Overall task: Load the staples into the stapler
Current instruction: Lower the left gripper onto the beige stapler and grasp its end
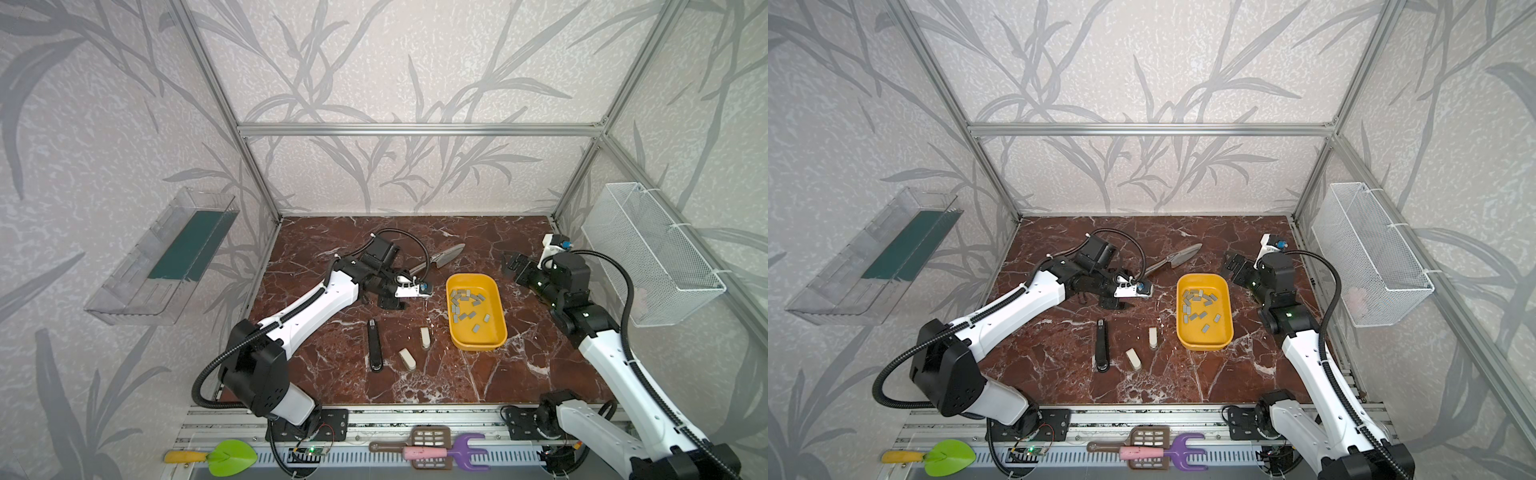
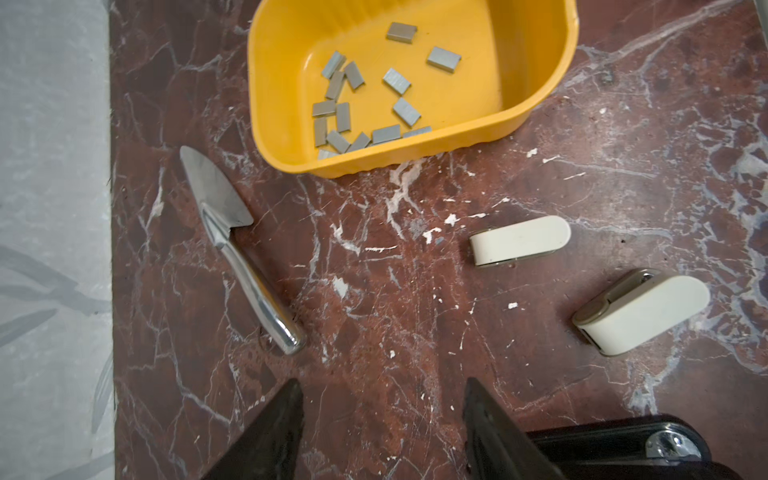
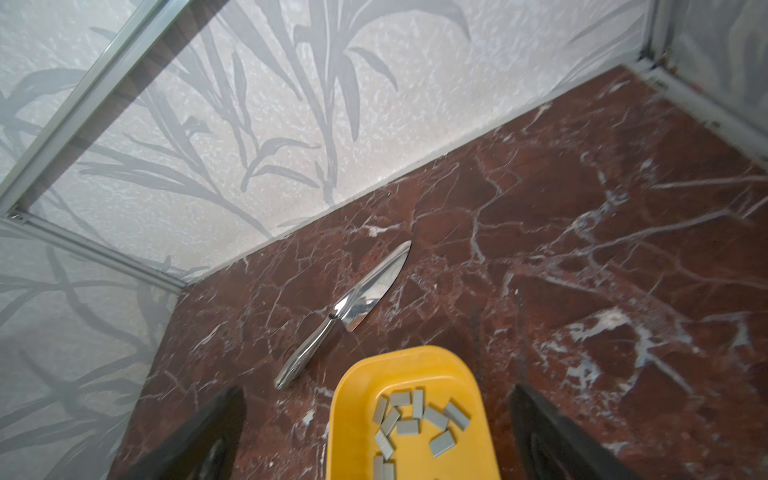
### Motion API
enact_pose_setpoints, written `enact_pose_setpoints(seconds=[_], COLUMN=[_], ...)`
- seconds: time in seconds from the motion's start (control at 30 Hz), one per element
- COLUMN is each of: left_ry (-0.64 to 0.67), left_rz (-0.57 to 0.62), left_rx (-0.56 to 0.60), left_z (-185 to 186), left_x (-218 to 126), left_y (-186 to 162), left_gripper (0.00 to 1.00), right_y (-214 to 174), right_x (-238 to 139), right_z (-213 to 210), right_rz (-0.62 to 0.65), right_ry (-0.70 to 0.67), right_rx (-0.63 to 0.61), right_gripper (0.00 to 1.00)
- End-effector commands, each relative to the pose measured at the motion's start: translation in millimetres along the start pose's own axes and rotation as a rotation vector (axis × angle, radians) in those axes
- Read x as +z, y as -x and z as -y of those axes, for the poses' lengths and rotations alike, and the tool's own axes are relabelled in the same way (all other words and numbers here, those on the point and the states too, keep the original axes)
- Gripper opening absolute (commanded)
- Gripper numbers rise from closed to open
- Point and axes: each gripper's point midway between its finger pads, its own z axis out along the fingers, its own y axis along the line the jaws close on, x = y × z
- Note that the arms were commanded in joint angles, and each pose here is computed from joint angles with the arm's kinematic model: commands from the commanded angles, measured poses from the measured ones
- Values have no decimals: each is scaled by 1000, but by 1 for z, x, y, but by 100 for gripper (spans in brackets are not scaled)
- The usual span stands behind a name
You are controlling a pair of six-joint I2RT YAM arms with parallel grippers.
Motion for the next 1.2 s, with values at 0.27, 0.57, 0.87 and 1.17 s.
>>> enact_pose_setpoints(seconds=[0.27,0.57,0.87,1.17], left_ry=[-128,-193,-144,-156], left_rz=[-63,-123,-197,-243], left_rx=[213,288,398,452], left_z=[52,73,76,83], left_x=[34,66,88,109], left_y=[13,13,3,0], left_gripper=[60,58,63,63], right_y=[62,9,6,10], right_x=[9,37,47,39], right_z=[-49,-20,-18,-22], right_rz=[190,19,-7,21], right_ry=[160,78,37,31], right_rx=[-80,48,-5,-36], right_gripper=[99,99,97,97])
